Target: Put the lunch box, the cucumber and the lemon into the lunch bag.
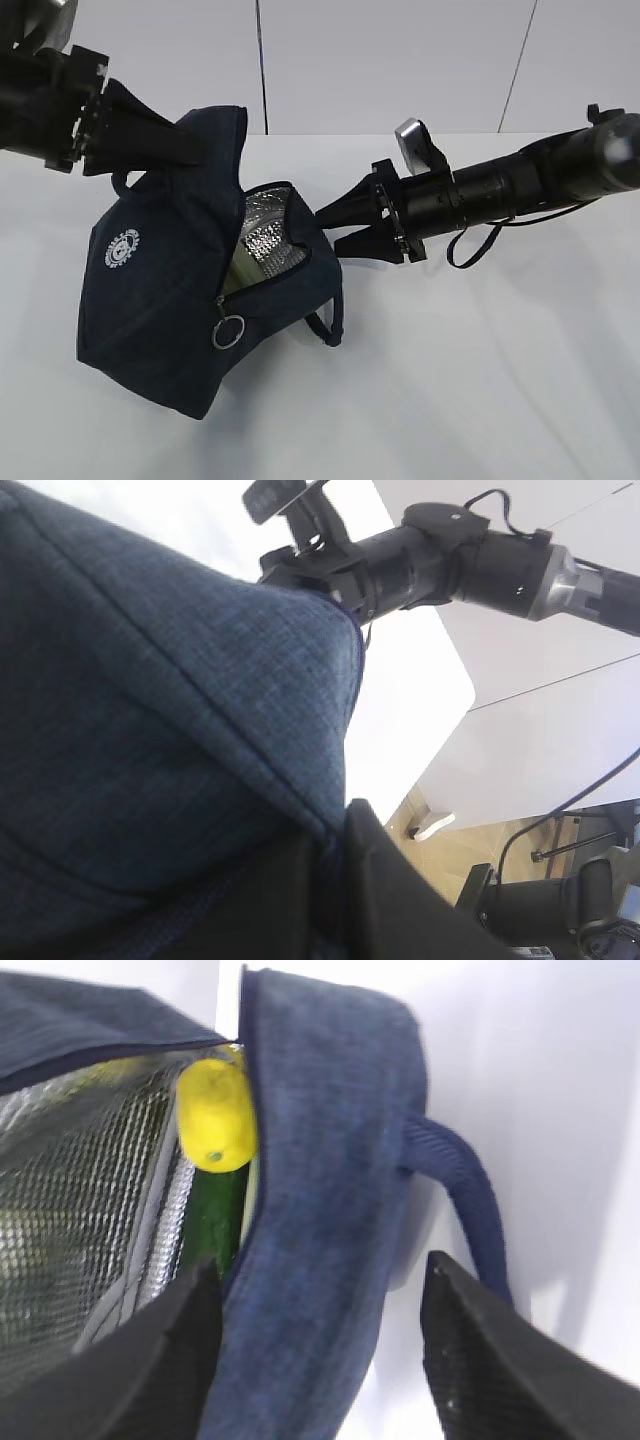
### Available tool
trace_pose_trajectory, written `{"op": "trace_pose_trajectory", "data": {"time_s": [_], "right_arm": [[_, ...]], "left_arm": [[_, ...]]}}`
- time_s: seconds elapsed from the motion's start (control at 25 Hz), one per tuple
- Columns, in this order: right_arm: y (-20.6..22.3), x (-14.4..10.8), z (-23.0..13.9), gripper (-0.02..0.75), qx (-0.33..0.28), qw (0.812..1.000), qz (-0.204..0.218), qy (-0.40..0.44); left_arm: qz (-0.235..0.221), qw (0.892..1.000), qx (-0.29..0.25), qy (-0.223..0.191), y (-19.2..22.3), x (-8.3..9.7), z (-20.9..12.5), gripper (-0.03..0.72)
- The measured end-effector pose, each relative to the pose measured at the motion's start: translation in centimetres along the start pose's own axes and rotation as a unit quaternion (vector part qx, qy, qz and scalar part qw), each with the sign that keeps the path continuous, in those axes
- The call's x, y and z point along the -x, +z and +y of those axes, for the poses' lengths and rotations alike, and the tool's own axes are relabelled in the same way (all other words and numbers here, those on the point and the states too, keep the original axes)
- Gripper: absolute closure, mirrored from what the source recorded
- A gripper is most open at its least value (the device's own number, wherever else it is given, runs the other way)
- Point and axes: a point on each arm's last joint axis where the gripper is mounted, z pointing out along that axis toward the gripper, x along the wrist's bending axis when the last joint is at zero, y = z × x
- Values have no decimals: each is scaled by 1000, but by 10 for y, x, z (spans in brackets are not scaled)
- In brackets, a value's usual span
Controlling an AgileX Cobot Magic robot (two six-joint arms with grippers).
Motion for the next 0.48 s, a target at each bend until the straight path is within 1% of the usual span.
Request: {"op": "trace_pose_trajectory", "data": {"time_s": [0.16, 0.48], "right_arm": [[9, 2, -4, 307, -11, 1000, -1, 2], [20, -3, -9, 440, -26, 1000, 3, -3]], "left_arm": [[0, 1000, 0, 0, 0, 0, 0, 671], [0, 1000, 0, 0, 0, 0, 0, 671]]}}
